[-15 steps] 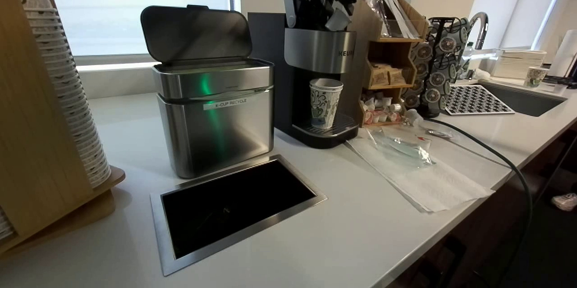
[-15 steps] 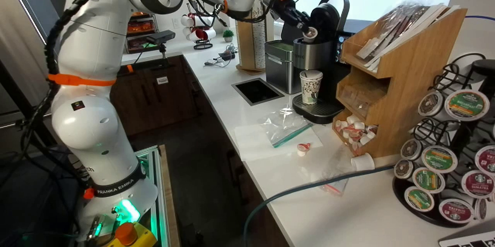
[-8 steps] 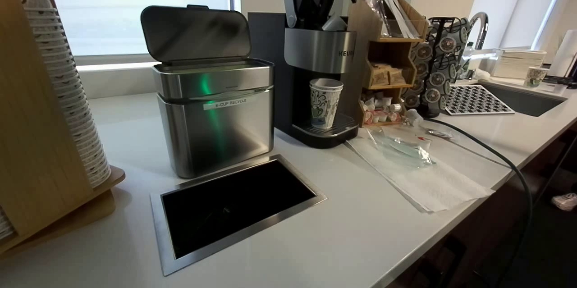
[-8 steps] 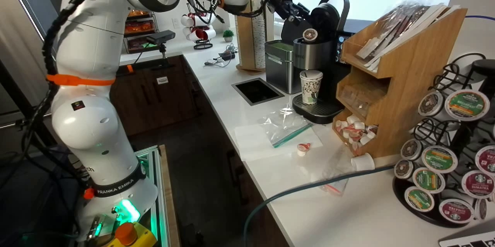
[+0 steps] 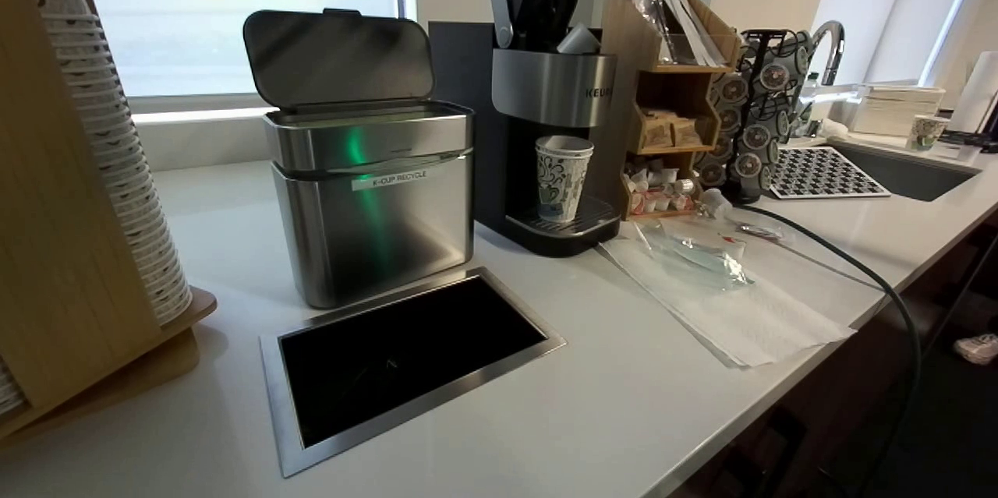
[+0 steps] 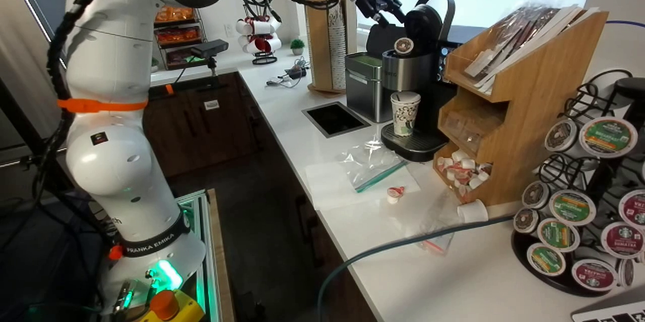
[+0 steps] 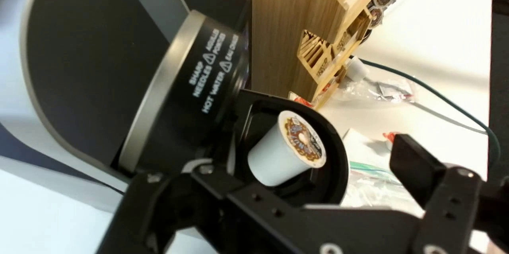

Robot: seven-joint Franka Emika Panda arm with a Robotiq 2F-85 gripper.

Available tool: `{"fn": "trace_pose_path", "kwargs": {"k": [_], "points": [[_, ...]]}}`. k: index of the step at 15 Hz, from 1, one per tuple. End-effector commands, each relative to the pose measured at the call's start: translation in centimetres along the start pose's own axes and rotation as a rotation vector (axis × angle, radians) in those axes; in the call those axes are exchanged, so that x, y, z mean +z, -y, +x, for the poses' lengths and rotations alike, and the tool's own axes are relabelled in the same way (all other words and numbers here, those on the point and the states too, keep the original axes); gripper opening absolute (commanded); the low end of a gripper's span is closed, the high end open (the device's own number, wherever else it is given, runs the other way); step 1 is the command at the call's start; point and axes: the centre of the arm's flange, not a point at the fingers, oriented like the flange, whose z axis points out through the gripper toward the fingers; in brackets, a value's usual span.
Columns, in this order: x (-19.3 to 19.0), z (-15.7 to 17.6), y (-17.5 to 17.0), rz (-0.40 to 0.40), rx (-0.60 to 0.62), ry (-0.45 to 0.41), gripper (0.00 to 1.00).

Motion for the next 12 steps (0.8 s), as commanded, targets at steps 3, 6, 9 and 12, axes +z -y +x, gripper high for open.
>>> {"fn": "trace_pose_path", "kwargs": {"k": [3,6,9,12], "points": [[0.2,-4.1,3.2,-0.107,-0.074,-0.194,1.0],[1.3,-5.8,4.3,-0.187,-0.162,-0.276,1.0],[2.1,-6.7,5.3,-0.268,-0.26,-0.348,1.0],[1.8,-7.4,3.3,-0.26,-0.228,-0.337,1.0]]}}
